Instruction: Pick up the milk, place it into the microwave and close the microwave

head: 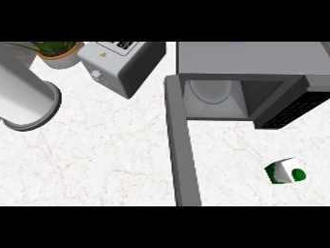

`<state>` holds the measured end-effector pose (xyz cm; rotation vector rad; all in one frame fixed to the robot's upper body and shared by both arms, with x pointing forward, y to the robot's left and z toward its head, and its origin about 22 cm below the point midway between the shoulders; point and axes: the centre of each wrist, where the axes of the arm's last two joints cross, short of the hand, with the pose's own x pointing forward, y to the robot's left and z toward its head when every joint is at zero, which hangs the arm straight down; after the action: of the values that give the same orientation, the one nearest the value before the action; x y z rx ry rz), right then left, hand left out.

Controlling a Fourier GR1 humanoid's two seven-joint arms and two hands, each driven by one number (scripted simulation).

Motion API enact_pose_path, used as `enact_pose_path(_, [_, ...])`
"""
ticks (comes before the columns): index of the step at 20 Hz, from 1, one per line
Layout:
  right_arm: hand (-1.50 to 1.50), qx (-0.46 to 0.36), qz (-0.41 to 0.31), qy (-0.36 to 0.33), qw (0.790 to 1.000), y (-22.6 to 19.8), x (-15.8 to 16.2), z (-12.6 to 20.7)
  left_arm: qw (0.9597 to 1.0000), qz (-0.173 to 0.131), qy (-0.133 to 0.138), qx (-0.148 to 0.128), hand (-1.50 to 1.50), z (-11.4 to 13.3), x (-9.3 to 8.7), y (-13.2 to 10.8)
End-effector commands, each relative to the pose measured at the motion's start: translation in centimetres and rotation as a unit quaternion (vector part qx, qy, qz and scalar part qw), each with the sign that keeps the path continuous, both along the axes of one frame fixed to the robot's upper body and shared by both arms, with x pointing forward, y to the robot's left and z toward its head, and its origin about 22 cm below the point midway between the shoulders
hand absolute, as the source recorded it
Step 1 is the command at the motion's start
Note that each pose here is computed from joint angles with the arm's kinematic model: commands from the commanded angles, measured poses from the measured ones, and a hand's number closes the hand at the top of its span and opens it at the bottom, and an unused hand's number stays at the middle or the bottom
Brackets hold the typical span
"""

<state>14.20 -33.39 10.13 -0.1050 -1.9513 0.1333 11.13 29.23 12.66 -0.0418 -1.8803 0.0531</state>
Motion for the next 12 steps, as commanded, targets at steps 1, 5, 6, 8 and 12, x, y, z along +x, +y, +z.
enact_pose_path(1, [-1.50,0.005,-0.021,0.021,1.000,0.0,0.3,-2.8,0.9980,-0.029,-0.054,-0.019,-1.50,2.4,-2.4,-0.7])
enact_pose_path(5, [-1.50,-0.001,-0.053,0.042,0.998,-1.1,2.0,-6.1,0.9983,-0.028,-0.049,-0.016,-1.50,1.7,-2.2,0.1])
enact_pose_path(6, [-1.50,-0.006,-0.054,0.048,0.997,-1.9,1.1,-6.5,0.9983,-0.019,-0.053,-0.015,-1.50,0.8,-2.3,0.1])
enact_pose_path(8, [-1.50,-0.016,-0.073,0.070,0.995,-2.2,-0.8,-9.7,0.9990,-0.012,-0.042,-0.011,-1.50,1.7,-3.6,0.1])
enact_pose_path(12, [-1.50,-0.018,-0.094,0.087,0.992,-4.4,0.7,-11.0,0.9981,-0.029,-0.052,-0.018,-1.50,1.9,-4.2,0.4])
